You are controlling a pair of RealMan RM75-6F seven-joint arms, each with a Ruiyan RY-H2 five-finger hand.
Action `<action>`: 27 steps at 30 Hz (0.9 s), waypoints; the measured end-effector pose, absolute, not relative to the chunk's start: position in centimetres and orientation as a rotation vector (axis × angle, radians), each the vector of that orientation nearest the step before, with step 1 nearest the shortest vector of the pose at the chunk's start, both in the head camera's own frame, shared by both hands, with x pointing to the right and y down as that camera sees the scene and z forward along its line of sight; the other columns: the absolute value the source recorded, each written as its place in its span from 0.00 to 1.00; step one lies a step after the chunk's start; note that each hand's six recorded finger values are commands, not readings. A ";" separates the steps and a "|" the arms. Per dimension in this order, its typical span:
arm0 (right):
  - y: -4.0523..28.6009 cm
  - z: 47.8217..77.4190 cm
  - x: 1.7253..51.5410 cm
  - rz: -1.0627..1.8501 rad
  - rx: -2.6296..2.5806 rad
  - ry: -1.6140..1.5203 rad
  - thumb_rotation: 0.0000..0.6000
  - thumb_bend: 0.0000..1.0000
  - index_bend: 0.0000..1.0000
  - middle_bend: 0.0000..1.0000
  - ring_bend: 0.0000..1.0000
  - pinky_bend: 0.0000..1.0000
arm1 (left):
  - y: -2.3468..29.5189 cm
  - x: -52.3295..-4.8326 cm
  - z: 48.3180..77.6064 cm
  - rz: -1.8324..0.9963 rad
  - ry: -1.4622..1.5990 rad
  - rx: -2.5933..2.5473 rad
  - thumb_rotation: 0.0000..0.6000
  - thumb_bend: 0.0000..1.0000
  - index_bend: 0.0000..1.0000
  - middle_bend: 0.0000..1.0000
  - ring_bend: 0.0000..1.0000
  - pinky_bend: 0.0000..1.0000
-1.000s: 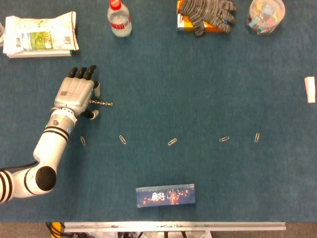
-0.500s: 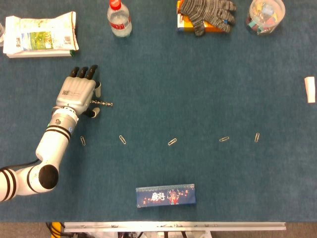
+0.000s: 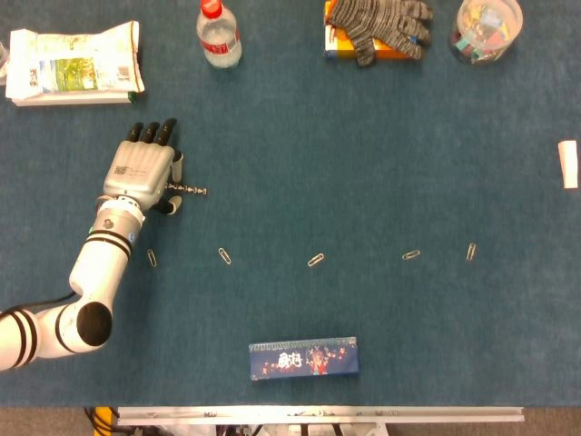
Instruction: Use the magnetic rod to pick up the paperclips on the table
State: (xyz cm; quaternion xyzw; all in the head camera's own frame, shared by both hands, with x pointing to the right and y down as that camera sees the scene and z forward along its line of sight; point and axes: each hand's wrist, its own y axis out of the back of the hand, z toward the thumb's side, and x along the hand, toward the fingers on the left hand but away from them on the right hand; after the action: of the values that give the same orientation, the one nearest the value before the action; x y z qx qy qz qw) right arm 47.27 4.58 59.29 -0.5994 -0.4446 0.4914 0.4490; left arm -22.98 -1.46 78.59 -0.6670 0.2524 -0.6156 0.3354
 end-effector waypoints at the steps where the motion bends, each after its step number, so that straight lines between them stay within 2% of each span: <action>1: 4.6 59.3 47.3 1.216 -1.483 -1.099 1.00 0.04 0.26 0.24 0.18 0.30 | -1.5 -23.0 78.6 -1.608 0.663 -1.737 1.00 0.27 0.48 0.00 0.00 0.00; 13: 4.6 59.4 47.3 1.219 -1.485 -1.097 1.00 0.04 0.26 0.24 0.18 0.30 | -1.4 -23.0 78.9 -1.618 0.658 -1.734 1.00 0.32 0.49 0.00 0.00 0.00; 27: 4.5 59.5 47.3 1.223 -1.485 -1.099 1.00 0.04 0.26 0.24 0.18 0.30 | -1.4 -22.8 79.3 -1.607 0.628 -1.762 1.00 0.32 0.47 0.00 0.00 0.00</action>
State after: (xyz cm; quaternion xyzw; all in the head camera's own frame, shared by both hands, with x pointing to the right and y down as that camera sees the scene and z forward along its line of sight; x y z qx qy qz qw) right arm 47.32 4.50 59.48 -0.5998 -0.4437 0.4940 0.4465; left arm -22.83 -1.35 79.30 -0.6742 0.2403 -0.6149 0.3311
